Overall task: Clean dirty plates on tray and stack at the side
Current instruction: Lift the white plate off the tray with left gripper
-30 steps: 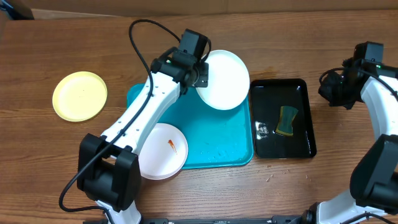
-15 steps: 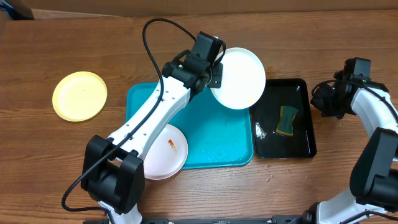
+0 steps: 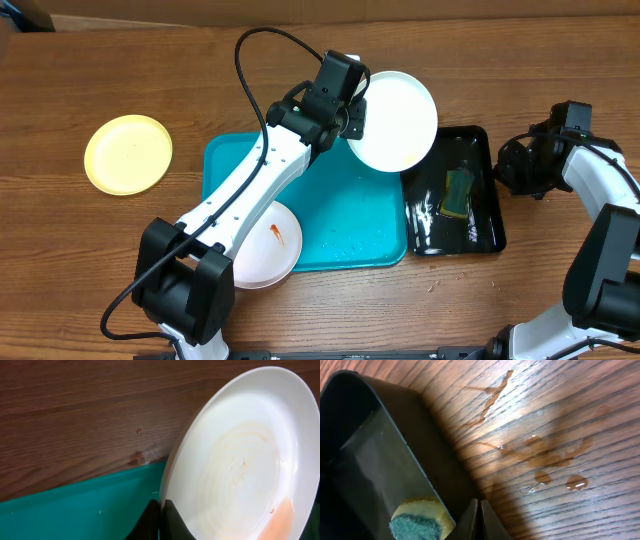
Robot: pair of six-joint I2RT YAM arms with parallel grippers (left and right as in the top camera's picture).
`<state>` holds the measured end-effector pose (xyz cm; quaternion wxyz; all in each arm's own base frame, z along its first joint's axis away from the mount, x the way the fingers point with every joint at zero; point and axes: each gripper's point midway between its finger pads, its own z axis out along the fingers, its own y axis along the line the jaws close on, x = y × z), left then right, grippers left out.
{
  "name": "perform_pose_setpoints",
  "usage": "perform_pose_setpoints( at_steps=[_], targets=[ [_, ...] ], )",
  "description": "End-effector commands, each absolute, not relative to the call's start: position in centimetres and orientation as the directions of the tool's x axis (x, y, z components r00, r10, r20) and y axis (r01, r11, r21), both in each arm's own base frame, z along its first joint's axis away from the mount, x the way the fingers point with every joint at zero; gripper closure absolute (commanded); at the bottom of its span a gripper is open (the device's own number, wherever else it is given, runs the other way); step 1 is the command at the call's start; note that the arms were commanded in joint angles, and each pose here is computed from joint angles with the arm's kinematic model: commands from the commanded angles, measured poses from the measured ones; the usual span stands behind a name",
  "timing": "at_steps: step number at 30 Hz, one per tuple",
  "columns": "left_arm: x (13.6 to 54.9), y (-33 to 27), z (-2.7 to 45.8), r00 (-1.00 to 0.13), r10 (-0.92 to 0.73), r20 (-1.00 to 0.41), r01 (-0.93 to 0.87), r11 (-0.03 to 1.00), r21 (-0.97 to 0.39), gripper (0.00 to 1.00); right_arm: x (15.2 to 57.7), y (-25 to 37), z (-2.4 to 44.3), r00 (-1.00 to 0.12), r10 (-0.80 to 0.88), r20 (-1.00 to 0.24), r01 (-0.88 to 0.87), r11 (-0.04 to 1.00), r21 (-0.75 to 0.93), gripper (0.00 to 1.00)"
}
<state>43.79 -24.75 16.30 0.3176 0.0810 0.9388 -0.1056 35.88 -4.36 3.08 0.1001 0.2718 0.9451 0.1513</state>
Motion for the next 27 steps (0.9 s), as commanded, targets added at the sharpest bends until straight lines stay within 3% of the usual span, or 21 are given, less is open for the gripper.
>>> perform_pose_setpoints(
  at_steps=[1,5,11,15,16,19,27],
  targets=[
    [43.9,-25.4,19.2,-0.755,0.053,-0.654,0.227,0.956,-0.184,0.96,35.7,-3.0,3.2,-0.843,0.533,-0.072,0.466,0.792,0.395,0.96],
    [44.1,-25.5,19.4,-0.747,0.049,-0.663,0.229,0.955,-0.188,0.96,36.4,-3.6,3.4,-0.835,0.541,-0.1,0.465,0.79,0.399,0.93],
    [45.1,-26.2,20.6,-0.7,0.045,-0.713,0.257,0.947,-0.192,0.96,37.1,-6.4,4.3,-0.793,0.594,-0.134,0.503,0.763,0.407,0.75],
    [46.0,-26.5,21.7,-0.662,0.022,-0.749,0.262,0.943,-0.204,0.96,36.9,-9.2,4.1,-0.756,0.631,-0.173,0.55,0.756,0.355,0.42],
    [46.2,-26.7,22.1,-0.649,0.014,-0.76,0.266,0.941,-0.21,0.96,36.9,-9.6,4.0,-0.75,0.637,-0.178,0.558,0.754,0.347,0.27],
    [46.6,-27.3,23.0,-0.616,0.007,-0.788,0.283,0.935,-0.213,0.96,36.7,-10.2,4.0,-0.741,0.647,-0.177,0.57,0.747,0.344,0.01],
    [46.6,-29.2,25.0,-0.492,0.086,-0.866,0.312,0.947,-0.083,0.96,36.8,-10.2,4.0,-0.74,0.648,-0.182,0.569,0.747,0.345,0.0]
  ],
)
